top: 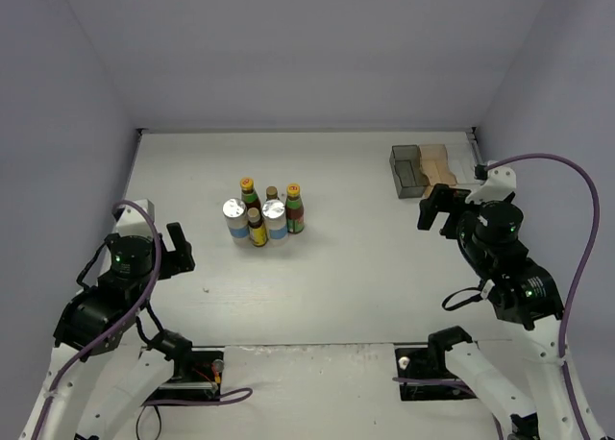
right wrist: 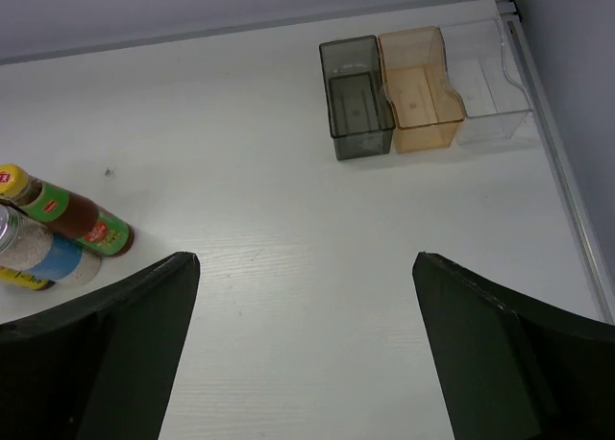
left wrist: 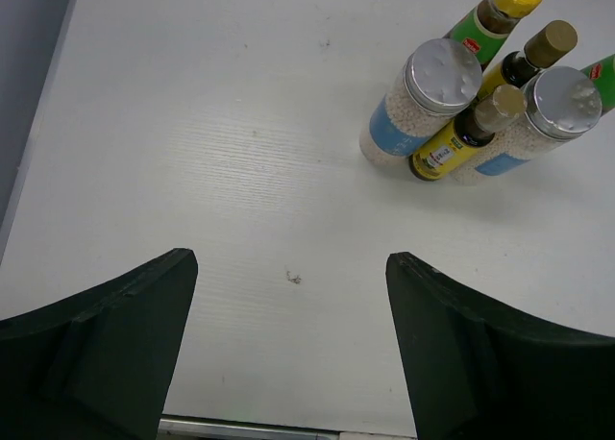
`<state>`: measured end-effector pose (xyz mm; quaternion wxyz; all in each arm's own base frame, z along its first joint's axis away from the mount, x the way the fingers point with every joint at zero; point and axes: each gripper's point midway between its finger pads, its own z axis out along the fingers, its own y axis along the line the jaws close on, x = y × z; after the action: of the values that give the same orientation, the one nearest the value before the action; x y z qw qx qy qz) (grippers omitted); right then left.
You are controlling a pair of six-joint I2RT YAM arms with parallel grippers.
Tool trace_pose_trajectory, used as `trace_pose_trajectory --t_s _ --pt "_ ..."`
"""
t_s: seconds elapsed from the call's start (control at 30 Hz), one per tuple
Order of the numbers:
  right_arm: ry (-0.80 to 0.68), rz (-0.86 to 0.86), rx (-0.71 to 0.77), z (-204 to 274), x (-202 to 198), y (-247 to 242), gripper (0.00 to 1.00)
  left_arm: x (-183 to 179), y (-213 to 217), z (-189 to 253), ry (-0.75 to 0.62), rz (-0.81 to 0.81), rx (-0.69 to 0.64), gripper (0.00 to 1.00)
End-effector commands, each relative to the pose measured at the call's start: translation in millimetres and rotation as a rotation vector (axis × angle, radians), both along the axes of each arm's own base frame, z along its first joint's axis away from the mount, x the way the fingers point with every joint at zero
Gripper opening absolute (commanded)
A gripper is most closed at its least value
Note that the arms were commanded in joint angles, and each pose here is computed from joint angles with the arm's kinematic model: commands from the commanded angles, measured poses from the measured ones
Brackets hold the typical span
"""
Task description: Organize the condiment bottles
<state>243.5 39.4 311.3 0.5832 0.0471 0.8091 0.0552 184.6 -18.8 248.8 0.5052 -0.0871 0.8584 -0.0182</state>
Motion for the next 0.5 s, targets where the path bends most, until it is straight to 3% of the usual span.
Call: trace_pose_trajectory --t_s 0.0,0.33,0.47 --pt "-0.081 -0.007 -0.005 20.4 18.0 2.8 1.00 15.2 -1.5 11.7 -0.041 0.013 0.011 0.81" --pt "-0.083 0.279 0.036 18.0 33.1 58.0 1.00 17.3 0.2 12.6 -0.010 0.018 0.041 0.80" --pt "-0.012 0.365 0.061 4.2 48.8 80.4 1.00 17.9 -0.8 9.8 -0.004 0.018 0.038 0.80"
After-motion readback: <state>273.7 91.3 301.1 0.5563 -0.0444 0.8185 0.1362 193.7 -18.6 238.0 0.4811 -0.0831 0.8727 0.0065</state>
